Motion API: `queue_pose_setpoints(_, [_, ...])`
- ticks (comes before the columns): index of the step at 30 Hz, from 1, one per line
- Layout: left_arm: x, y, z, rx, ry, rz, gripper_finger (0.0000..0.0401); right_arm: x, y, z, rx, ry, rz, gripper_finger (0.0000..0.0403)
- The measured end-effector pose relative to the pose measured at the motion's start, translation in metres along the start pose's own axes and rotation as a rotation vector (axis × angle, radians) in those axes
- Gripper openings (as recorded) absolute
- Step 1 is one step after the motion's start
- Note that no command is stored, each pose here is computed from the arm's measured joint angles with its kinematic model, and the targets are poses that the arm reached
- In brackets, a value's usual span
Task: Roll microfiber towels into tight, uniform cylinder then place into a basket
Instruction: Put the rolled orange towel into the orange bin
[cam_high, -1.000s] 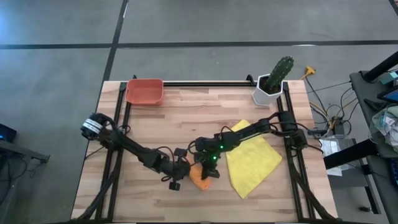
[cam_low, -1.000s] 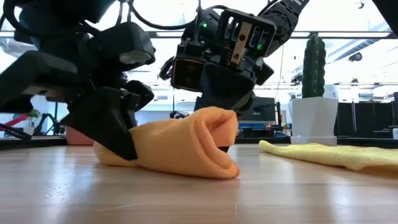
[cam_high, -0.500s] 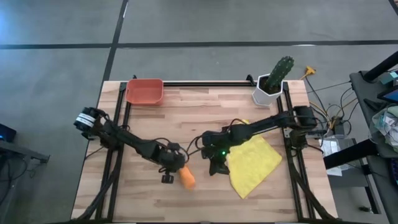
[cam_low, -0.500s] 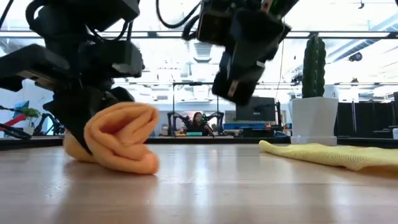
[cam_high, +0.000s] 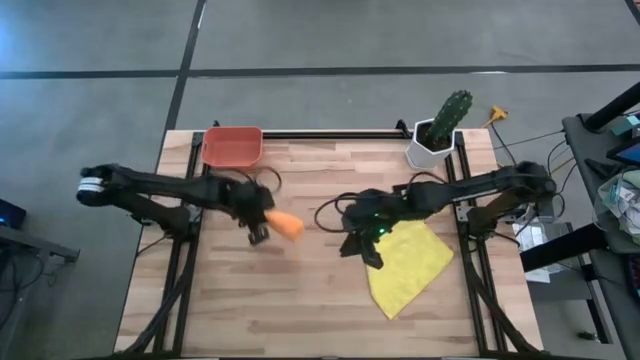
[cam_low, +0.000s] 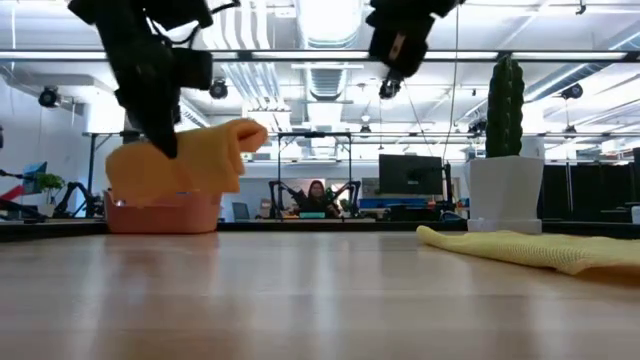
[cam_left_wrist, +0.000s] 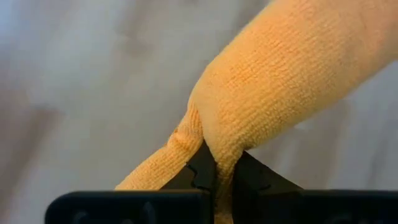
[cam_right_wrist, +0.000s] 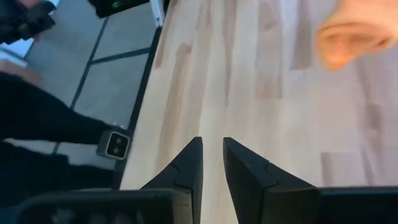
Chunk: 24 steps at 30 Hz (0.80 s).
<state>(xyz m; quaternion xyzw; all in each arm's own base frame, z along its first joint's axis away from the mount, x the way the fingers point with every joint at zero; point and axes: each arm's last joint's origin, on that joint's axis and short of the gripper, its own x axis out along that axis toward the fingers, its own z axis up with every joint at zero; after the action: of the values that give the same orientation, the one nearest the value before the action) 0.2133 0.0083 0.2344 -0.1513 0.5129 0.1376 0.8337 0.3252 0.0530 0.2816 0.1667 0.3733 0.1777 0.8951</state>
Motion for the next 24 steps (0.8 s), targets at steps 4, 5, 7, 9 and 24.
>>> queue_pose_setpoints(4, [-0.029, 0.024, 0.005, 0.002, -0.114, 0.137, 0.0002, -0.015, 0.003, -0.005, 0.003, -0.027, -0.041, 0.0058])
queue_pose_setpoints(5, [-0.037, 0.029, 0.007, 0.027, -0.146, 0.185, 0.0002, -0.018, 0.004, -0.007, 0.001, -0.03, -0.044, 0.0058])
queue_pose_setpoints(7, [-0.051, 0.037, 0.011, 0.06, -0.201, 0.29, 0.0002, -0.021, 0.003, -0.014, 0.006, -0.009, -0.051, 0.0058])
queue_pose_setpoints(9, [-0.062, 0.045, 0.017, 0.054, -0.241, 0.392, 0.0002, -0.023, 0.002, -0.021, 0.014, 0.004, -0.055, 0.0058])
queue_pose_setpoints(24, [-0.041, 0.148, 0.025, -0.093, -0.154, 0.875, 0.0001, -0.069, 0.004, -0.03, 0.079, -0.194, -0.427, 0.0058])
